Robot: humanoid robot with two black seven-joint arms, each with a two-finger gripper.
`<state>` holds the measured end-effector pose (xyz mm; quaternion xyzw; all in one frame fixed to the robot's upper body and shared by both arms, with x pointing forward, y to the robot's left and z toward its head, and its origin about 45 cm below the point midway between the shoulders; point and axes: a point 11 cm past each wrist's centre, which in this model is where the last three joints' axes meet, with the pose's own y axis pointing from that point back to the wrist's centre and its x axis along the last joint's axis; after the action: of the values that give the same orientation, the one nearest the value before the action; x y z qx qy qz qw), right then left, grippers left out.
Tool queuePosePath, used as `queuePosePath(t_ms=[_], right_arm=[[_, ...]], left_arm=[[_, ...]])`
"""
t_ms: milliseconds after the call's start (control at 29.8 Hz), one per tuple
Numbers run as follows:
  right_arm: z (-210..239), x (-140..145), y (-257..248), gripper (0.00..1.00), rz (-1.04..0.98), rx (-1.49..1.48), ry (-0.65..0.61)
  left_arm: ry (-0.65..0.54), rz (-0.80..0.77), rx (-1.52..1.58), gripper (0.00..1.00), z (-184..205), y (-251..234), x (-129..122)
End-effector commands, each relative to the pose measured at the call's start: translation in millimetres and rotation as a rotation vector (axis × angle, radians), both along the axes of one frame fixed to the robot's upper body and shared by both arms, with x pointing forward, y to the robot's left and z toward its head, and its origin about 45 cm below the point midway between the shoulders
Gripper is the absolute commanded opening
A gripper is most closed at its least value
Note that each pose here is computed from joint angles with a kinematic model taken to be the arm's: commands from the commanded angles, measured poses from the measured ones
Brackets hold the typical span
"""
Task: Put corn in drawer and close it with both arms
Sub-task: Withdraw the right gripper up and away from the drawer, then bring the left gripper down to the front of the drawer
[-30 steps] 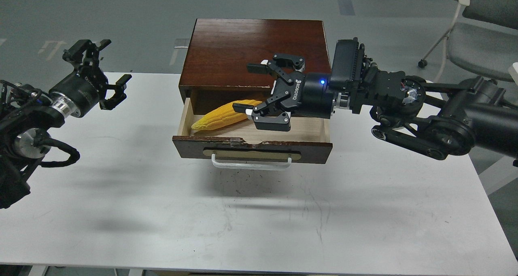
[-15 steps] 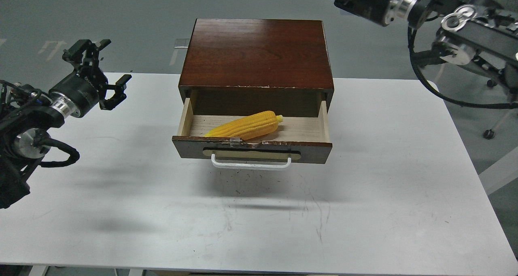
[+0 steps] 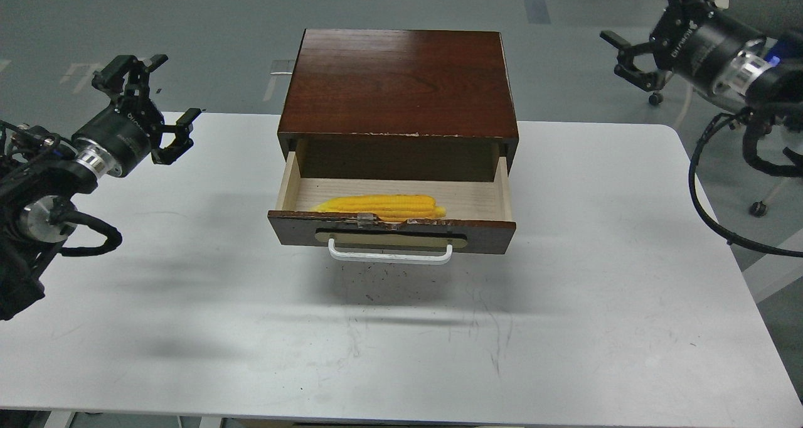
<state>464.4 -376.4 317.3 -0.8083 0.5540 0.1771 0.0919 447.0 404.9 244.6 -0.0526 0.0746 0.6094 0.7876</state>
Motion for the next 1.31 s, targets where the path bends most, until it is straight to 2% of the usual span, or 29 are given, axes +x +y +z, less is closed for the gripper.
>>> queuePosePath(t_ms=[0, 101, 168, 235, 302, 369, 402, 436, 503, 637, 771, 838, 972, 1039, 1073, 1107, 1140, 1174, 1274], right_arm=[[-33, -15, -28, 0.97, -0.097, 0.061, 0.051], [-58, -27, -51, 0.97, -0.172, 0.059, 0.089], [-66, -31, -58, 0.97, -0.194, 0.057, 0.099], [-77, -37, -64, 0.97, -0.217, 0.054, 0.113], [-82, -40, -66, 0.96, -0.225, 0.053, 0.122], [-83, -41, -67, 0.96, -0.225, 0.053, 0.123], [-84, -41, -67, 0.96, -0.225, 0.052, 0.126], [-84, -41, -67, 0.96, -0.225, 0.051, 0.126], [-86, -42, -67, 0.96, -0.223, 0.048, 0.132], [-92, -46, -67, 0.96, -0.225, 0.045, 0.144], [-99, -51, -72, 0.96, -0.233, 0.037, 0.162], [-99, -52, -73, 0.96, -0.236, 0.033, 0.163], [-100, -51, -82, 0.95, -0.264, 0.016, 0.165], [-97, -49, -87, 0.95, -0.285, 0.01, 0.159], [-96, -48, -91, 0.94, -0.308, 0.004, 0.161], [-96, -48, -92, 0.94, -0.317, 0.0, 0.164], [-95, -45, -91, 0.94, -0.329, -0.003, 0.166], [-94, -43, -89, 0.94, -0.333, -0.008, 0.165], [-94, -43, -88, 0.95, -0.33, -0.01, 0.166]], left_arm=[[-0.154, 0.022, 0.27, 0.98, 38, 9, 10], [-0.224, -0.006, 0.565, 0.98, 70, 18, 7], [-0.268, -0.021, 0.605, 0.98, 88, 17, 2], [-0.365, -0.126, 0.631, 0.98, 126, -8, -17], [-0.477, -0.276, 0.706, 0.98, 163, -45, -56], [-0.543, -0.338, 0.753, 0.98, 172, -70, -73], [-0.617, -0.377, 0.807, 0.98, 176, -92, -85], [-0.657, -0.384, 0.839, 0.98, 177, -100, -90], [-0.815, -0.372, 0.983, 0.98, 178, -122, -103], [-0.957, -0.43, 1.166, 0.98, 162, -142, -116], [-1.194, -0.536, 1.325, 0.97, 132, -181, -133], [-1.263, -0.58, 1.335, 0.96, 121, -197, -141], [-1.418, -0.759, 1.32, 0.77, 76, -247, -169], [-1.457, -0.789, 1.31, 0.64, 69, -259, -175], [-1.497, -0.816, 1.307, 0.48, 63, -268, -182], [-1.515, -0.83, 1.312, 0.4, 60, -272, -184], [-1.533, -0.87, 1.347, 0.16, 54, -274, -186], [-1.49, -0.924, 1.364, 0.0, 47, -274, -186], [-1.456, -0.968, 1.375, 0.0, 43, -275, -187]])
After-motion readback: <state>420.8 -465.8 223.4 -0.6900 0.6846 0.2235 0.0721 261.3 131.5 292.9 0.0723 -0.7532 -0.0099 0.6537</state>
